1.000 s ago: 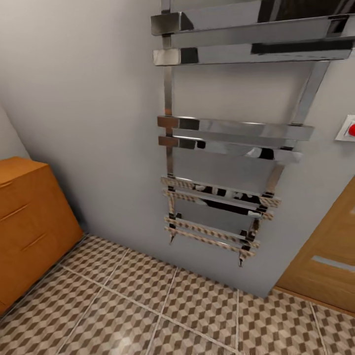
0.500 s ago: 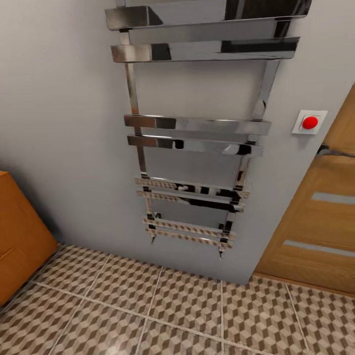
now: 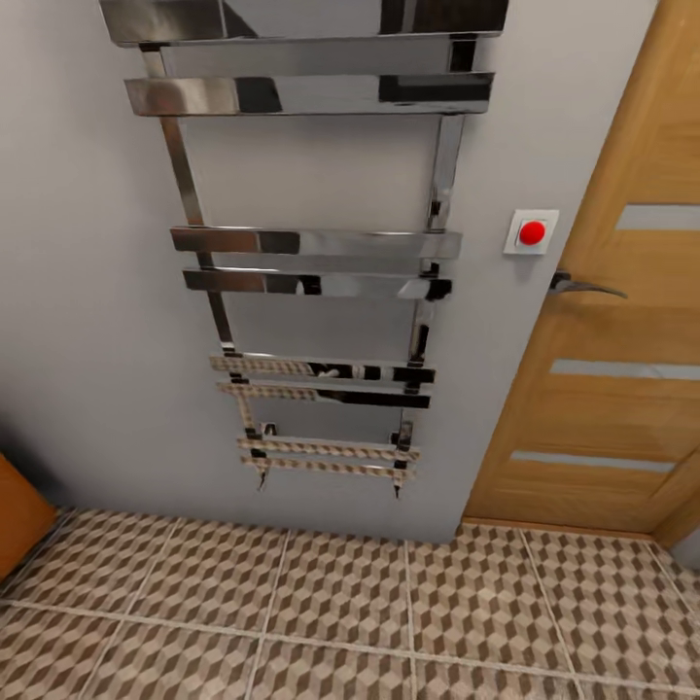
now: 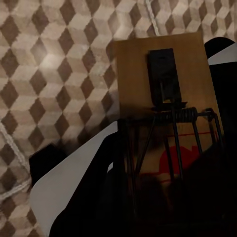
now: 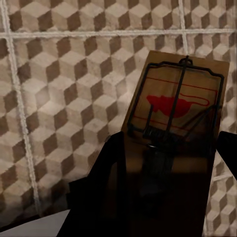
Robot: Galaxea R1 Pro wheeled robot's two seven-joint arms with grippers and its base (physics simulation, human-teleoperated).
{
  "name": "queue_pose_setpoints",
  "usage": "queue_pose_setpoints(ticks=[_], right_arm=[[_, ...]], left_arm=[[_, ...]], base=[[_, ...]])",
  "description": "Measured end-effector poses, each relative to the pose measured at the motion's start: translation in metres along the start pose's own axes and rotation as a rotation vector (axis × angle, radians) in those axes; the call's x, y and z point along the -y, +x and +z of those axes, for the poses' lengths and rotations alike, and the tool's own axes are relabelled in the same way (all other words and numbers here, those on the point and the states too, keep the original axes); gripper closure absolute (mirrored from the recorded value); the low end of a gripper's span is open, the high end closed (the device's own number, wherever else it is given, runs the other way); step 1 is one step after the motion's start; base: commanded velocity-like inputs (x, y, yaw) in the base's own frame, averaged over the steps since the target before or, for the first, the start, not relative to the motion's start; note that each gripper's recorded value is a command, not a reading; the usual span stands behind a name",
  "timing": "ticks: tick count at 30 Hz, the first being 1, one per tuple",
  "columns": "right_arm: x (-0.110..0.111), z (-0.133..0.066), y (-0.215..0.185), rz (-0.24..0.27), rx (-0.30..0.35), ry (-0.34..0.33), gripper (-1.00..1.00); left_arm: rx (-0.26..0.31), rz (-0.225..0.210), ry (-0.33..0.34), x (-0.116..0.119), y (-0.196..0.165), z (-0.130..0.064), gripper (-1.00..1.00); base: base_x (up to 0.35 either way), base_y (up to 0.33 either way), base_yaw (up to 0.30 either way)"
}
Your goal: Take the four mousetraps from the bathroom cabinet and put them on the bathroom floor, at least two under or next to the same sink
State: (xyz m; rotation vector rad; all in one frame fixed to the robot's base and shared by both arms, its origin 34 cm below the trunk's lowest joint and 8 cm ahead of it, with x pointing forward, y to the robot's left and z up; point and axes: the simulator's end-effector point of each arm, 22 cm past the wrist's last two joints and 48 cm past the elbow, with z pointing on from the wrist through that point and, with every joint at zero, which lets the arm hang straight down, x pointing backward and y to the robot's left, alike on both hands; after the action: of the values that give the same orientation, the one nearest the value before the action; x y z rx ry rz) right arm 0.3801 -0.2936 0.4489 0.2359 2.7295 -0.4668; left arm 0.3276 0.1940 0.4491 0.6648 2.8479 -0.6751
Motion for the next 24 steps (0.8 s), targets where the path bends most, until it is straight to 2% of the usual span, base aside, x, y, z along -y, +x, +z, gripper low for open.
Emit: queue_pose_setpoints(ticks=[14,24], right_arm=[[0.0001,0.0006,0.0026,-0.002,-0.006,0.001,1.0],[0.0,0.0006,0.0027,-0.003,-0.006,0.0,1.0]], left_arm=[[-0.005,-0.003,0.002,0.0005,0.0023,0.0009,1.0],[-0.005,-0.003,0.002,0.0004,0.0026,0.0009,1.0]], base=[[0.0,0.0,-0.279],[0.0,0.0,-0.04]])
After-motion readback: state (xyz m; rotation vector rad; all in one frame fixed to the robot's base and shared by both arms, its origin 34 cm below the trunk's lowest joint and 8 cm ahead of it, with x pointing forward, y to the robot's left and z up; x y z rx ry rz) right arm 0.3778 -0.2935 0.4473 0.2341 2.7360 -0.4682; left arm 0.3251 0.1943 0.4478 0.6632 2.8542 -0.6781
